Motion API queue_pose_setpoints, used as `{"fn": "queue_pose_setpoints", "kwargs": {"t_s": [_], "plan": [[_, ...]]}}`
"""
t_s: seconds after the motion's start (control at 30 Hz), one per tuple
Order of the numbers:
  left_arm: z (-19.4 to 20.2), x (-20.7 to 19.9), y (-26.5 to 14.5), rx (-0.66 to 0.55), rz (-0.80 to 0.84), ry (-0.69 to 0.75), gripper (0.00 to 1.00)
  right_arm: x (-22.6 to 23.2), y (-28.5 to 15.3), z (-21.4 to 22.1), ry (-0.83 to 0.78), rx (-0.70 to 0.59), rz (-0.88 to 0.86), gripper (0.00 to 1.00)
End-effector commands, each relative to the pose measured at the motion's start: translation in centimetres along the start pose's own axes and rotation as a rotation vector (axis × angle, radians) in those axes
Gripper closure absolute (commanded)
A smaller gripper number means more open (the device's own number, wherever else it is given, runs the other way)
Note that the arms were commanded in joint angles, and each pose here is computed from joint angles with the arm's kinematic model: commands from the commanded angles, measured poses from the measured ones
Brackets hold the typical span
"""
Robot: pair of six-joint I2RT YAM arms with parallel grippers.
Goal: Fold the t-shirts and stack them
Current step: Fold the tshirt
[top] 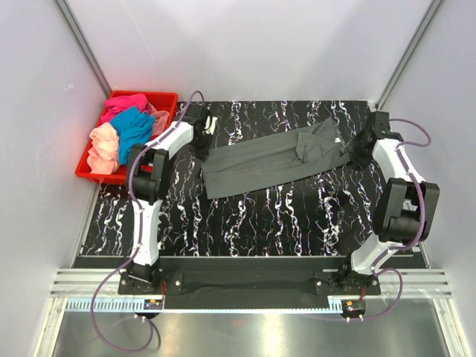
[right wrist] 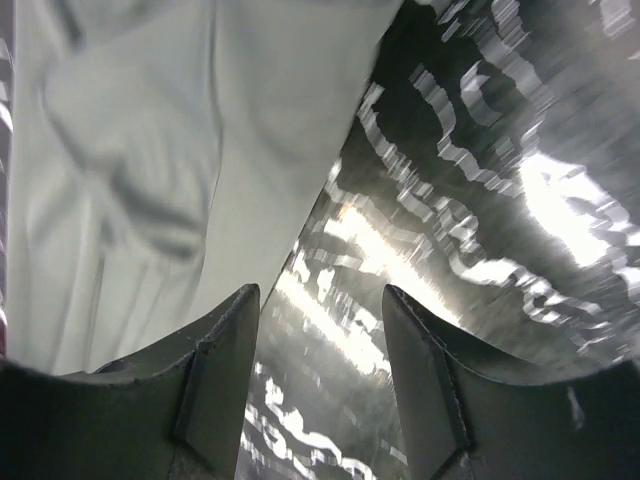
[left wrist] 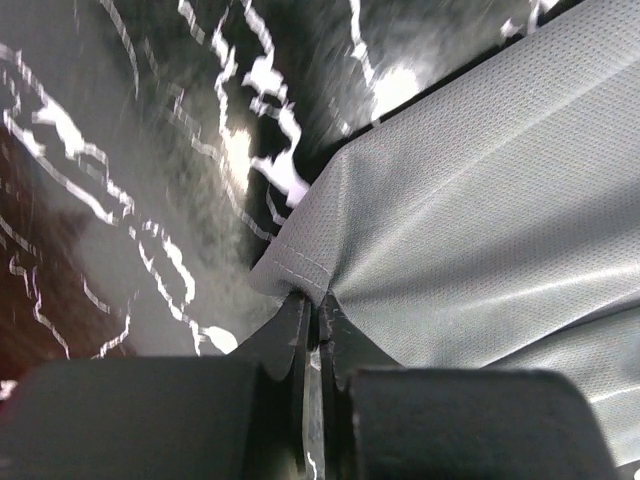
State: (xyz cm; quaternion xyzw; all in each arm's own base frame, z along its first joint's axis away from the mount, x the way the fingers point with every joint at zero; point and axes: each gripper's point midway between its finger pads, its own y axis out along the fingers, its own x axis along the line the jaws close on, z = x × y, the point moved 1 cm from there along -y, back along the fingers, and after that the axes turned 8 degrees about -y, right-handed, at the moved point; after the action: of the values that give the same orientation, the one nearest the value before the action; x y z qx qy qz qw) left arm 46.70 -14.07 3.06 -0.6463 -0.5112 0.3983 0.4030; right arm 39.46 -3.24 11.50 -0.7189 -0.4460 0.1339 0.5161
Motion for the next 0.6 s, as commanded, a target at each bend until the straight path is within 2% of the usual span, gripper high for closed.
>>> {"fn": "queue_pose_setpoints", "kwargs": {"t_s": [0.0,0.13,0.23,0.37,0.5,0.57], "plan": [[1.4,1.7,-1.4,0.018,-0.093,-0.037,0.98,-0.6,-1.2,-4.2,0.040,-0.156,0.029,0.41],[3.0,2.4,-1.8,0.046,-0.134,-0.061,0.96,-1.5,1.6,-4.8,0.058,-0.146,0.048,0.43],[4.6,2.5,-2.3,0.069,-0.152,-0.101,0.89,-0.5,3.7,-5.3,0.070,-0.157,-0.005,0.44],[6.2,1.9,-2.7,0.078,-0.121,-0.157,0.78,0.5,6.0,-5.7,0.108,-0.152,-0.049,0.48],[6.9,2.6,-3.3,0.088,-0.170,-0.178,0.68,0.7,7.9,-4.9,0.166,-0.138,-0.076,0.48],[6.5,3.2,-4.1,0.071,-0.204,-0.182,0.55,0.6,8.5,-4.7,0.181,-0.145,-0.082,0.48]]}}
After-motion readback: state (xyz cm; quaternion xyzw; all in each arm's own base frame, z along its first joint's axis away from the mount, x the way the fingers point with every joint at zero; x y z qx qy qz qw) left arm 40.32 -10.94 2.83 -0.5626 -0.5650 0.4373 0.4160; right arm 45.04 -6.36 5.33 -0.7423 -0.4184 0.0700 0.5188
